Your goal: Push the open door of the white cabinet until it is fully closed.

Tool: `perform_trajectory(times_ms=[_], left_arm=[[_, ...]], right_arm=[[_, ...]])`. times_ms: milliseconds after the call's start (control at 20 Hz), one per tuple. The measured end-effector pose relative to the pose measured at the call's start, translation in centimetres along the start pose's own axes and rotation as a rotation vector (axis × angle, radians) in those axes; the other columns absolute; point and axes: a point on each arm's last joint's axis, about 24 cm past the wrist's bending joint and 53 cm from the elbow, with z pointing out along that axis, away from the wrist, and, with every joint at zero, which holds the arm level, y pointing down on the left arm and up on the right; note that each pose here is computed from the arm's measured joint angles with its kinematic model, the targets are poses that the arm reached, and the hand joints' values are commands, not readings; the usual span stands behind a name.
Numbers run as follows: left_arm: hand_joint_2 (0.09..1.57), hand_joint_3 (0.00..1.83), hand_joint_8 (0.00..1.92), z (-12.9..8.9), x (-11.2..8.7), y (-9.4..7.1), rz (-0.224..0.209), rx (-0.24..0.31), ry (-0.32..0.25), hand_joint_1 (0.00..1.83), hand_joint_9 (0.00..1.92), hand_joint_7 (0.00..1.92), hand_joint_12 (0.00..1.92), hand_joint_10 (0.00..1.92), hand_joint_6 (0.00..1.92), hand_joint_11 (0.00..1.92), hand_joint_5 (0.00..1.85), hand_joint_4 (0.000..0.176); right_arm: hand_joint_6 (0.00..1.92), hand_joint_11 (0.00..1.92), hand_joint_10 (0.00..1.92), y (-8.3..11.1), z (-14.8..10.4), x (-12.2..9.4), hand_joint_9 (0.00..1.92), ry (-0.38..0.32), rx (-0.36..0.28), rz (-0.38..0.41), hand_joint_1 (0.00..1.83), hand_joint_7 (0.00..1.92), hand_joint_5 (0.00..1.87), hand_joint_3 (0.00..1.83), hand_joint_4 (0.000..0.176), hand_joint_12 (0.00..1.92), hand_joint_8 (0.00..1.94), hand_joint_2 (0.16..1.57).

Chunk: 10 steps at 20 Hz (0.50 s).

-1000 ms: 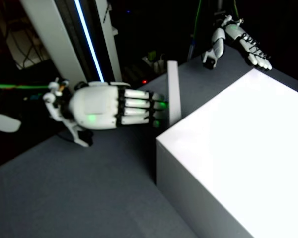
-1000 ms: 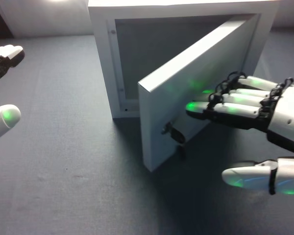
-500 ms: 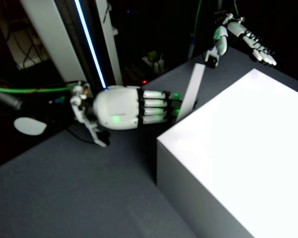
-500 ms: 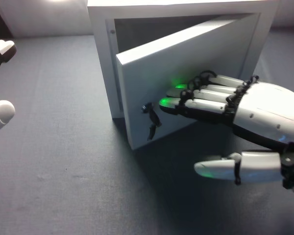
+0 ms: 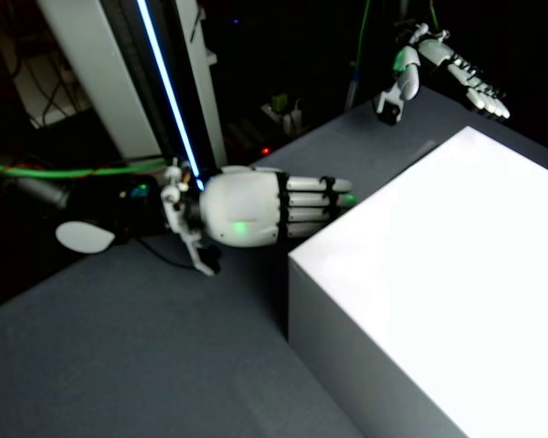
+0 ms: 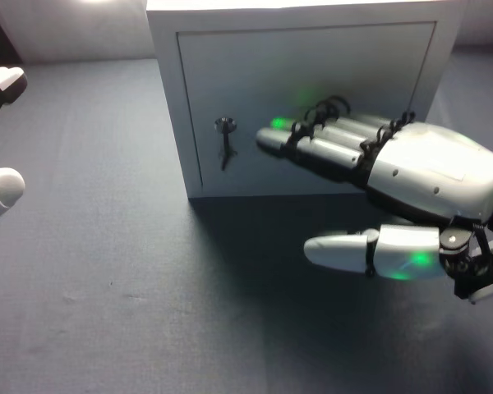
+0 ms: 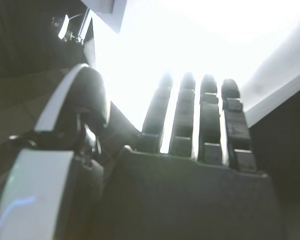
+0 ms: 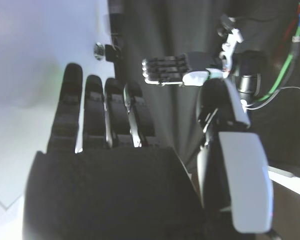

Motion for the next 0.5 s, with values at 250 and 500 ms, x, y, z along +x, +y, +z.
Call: perform_trajectory(times_ms=[250, 500], left_arm=[[1.44, 0.00, 0.01, 0.0, 0.0, 0.0, 0.000, -0.001, 0.000, 0.00, 0.05, 0.07, 0.03, 0.01, 0.00, 0.01, 0.06, 0.000], [1.46, 0.00, 0.00, 0.0, 0.0, 0.0, 0.000, -0.002, -0.001, 0.00, 0.07, 0.08, 0.21, 0.00, 0.00, 0.00, 0.07, 0.000]], right_arm=[[0.00, 0.00, 0.00, -0.5, 0.1, 0.2, 0.00, 0.010, 0.017, -0.005, 0.30, 0.00, 0.00, 0.00, 0.000, 0.00, 0.00, 1.24], [0.00, 0.02, 0.00, 1.4, 0.1, 1.8, 0.00, 0.046, -0.034, 0.007, 0.10, 0.00, 0.00, 0.01, 0.000, 0.01, 0.00, 1.27]])
